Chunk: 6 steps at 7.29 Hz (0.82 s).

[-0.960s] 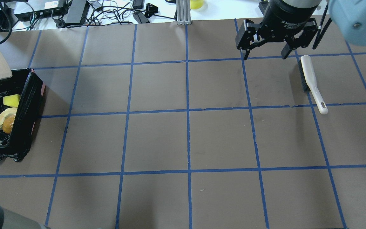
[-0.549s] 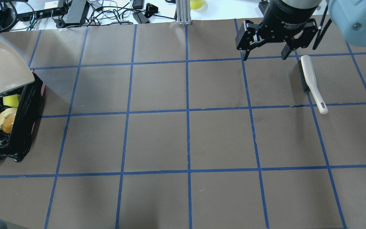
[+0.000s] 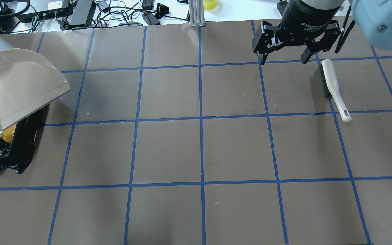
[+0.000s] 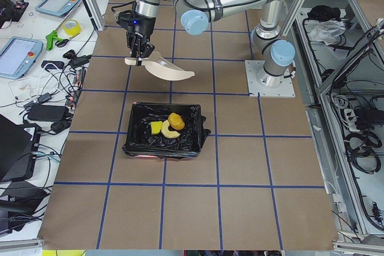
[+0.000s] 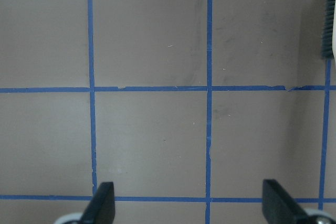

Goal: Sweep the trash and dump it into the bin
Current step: 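Shake the tilted dustpan above the bin with the left gripper, then bring the empty dustpan back down onto the table with the left gripper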

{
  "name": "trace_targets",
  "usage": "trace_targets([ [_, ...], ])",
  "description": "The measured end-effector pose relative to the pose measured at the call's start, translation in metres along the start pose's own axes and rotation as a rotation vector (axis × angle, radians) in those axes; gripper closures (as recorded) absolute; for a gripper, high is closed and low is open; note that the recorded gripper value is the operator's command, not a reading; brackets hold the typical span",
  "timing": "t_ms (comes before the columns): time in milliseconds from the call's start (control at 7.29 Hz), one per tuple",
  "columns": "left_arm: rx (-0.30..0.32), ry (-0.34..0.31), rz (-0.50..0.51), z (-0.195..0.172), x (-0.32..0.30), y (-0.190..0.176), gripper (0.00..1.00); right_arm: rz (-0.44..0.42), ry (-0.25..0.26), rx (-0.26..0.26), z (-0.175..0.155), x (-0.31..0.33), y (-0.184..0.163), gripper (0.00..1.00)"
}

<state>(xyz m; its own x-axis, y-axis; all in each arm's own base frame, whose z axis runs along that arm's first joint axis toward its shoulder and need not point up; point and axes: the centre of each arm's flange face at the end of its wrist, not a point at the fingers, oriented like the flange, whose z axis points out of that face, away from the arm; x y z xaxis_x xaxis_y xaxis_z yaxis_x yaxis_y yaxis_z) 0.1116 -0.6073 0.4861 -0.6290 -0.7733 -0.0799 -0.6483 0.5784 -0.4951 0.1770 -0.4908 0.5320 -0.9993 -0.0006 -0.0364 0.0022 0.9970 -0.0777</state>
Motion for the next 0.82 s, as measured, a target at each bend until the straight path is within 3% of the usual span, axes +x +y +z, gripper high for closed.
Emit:
trace_targets([
  [549,-0.176,0.004,-0.217,0.039,0.036,0.036,1.0,-0.002,0.001,-0.001,0.0,0.0,0.0,0.0],
  [823,-0.215,0.008,-0.312,0.043,0.066,0.061,1.0,-0.005,0.003,-0.001,0.0,0.0,0.0,0.0],
])
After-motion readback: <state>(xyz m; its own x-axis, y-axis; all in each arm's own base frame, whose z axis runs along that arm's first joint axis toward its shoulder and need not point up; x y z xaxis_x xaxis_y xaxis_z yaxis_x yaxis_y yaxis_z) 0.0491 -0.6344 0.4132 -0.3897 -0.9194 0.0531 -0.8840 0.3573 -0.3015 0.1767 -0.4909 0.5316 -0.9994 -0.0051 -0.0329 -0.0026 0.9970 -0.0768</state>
